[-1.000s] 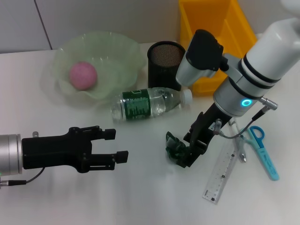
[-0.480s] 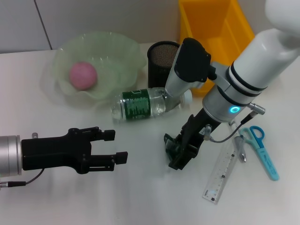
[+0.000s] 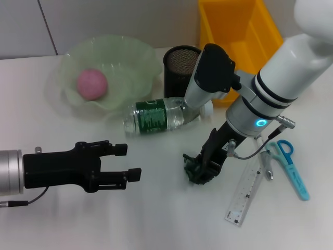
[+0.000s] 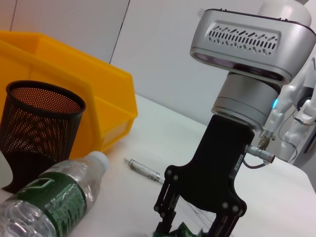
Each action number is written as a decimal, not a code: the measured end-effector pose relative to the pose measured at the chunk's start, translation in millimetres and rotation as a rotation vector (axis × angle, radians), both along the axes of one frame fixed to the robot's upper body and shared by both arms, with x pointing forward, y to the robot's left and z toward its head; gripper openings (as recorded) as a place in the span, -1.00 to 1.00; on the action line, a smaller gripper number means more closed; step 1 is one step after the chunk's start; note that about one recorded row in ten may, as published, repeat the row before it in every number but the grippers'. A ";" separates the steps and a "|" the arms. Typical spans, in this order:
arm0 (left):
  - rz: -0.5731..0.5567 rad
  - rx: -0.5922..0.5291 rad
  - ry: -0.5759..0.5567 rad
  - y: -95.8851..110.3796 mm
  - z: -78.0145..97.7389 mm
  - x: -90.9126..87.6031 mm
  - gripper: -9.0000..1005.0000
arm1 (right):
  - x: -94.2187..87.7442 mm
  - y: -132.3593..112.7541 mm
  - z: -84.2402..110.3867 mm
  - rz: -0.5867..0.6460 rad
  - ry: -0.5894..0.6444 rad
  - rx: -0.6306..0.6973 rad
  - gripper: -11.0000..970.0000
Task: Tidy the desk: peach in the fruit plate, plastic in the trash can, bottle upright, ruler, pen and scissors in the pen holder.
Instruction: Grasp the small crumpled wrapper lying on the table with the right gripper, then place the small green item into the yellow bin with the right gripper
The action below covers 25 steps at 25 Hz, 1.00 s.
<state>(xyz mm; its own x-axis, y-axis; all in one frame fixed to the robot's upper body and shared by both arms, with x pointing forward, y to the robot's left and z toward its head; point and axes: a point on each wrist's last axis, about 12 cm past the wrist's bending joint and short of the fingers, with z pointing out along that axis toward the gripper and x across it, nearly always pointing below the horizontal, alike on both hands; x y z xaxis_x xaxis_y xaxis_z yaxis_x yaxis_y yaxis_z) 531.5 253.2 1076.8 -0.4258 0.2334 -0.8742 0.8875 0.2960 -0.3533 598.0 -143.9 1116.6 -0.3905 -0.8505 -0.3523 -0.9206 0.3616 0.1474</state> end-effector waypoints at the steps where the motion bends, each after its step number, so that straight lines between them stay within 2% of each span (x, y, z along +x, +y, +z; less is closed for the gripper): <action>1: -0.001 0.000 -0.001 -0.1 0.2 0.2 0.64 | 0.0 -0.5 0.1 -0.002 0.000 0.001 0.36; 2: -0.001 0.000 -0.001 -0.1 0.2 0.3 0.64 | 0.0 -1.0 0.4 -0.004 0.000 0.003 0.22; 7: -0.001 0.003 -0.005 0.8 1.2 1.3 0.64 | 1.6 -5.5 7.8 -0.029 0.005 0.033 -0.19; 9: -0.002 0.004 -0.006 0.9 1.5 1.6 0.64 | 4.3 -11.3 17.7 -0.059 0.000 0.072 -0.23; 12: -0.004 0.005 -0.010 0.7 1.7 1.8 0.64 | 10.4 -30.7 45.0 -0.138 -0.027 0.176 -0.28; 17: -0.005 0.005 -0.014 0.6 1.7 1.9 0.64 | 23.7 -75.2 88.3 -0.341 -0.166 0.338 -0.34; 21: -0.013 0.006 -0.016 -1.5 2.4 2.9 0.64 | 41.5 -108.9 100.3 -0.537 -0.302 0.417 -0.37; 25: -0.020 0.007 -0.018 -2.9 2.9 3.5 0.64 | 61.2 -130.8 91.0 -0.710 -0.388 0.428 -0.43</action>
<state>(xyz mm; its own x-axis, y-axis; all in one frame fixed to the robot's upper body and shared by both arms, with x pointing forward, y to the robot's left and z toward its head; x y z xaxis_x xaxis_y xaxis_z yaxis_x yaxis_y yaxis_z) 535.0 250.3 1079.7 -0.4058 0.2474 -0.8799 0.8991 0.2808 -0.3357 659.2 -274.7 1207.6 -0.5599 -0.2230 -0.7980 -0.5160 0.8473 0.1253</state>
